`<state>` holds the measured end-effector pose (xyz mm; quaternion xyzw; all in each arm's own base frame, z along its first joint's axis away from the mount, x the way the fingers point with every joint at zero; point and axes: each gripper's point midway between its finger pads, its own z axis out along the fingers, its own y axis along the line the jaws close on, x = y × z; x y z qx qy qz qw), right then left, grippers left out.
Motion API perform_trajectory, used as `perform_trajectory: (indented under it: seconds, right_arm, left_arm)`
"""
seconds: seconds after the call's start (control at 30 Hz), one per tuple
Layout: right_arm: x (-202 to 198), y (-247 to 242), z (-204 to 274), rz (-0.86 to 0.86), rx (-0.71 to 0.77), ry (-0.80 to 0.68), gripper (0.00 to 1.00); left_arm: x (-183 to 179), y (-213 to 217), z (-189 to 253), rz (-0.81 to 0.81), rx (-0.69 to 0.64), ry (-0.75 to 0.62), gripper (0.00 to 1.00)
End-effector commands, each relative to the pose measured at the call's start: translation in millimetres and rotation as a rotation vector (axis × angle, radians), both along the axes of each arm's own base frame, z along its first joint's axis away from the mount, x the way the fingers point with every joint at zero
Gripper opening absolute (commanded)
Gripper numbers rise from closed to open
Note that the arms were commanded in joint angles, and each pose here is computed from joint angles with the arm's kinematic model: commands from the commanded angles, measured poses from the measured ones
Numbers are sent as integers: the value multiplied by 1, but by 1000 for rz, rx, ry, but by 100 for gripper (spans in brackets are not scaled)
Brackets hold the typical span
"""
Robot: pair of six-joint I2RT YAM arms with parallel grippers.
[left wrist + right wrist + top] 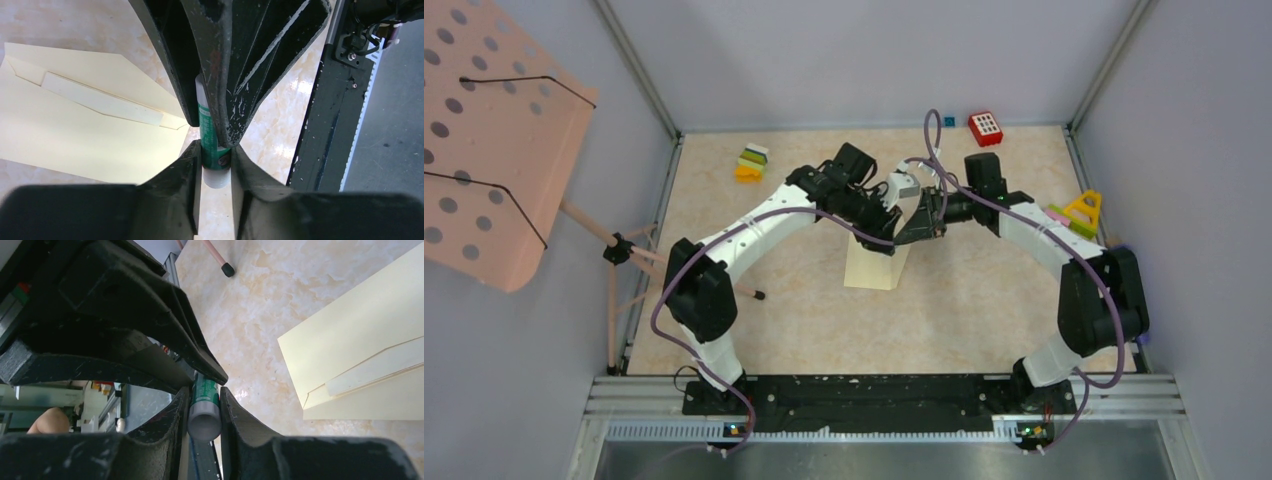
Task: Place the letter into the envelope and seal it
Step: Pick up the solid glue from the center of the board.
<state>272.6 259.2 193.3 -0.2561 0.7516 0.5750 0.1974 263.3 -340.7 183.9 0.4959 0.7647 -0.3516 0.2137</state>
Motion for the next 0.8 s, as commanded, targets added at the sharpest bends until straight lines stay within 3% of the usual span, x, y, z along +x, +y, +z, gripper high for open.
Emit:
perform_trajectory:
  seconds: [0.0, 0.1, 0.2, 0.3, 0.63, 0.77]
  right_arm:
    - [3, 7, 23, 42, 39, -74, 0]
    - [7, 2, 30, 29, 66, -67, 0]
    - [12, -7, 36, 10, 106, -40, 0]
    - [12, -12, 38, 3, 119, -34, 0]
    - [20, -24, 42, -25, 180, 9, 0]
    - [28, -30, 45, -82, 223, -9, 0]
  left_arm:
    - [4, -6, 14, -13, -44, -45, 46]
    - [5, -1, 24, -1, -60, -60, 69]
    - [2, 3, 33, -12, -102, -49, 76]
    - [0, 4, 35, -25, -131, -15, 75]
    - [15, 23, 54, 21, -316, 150, 56]
    - [30, 30, 65, 133, -434, 218, 57]
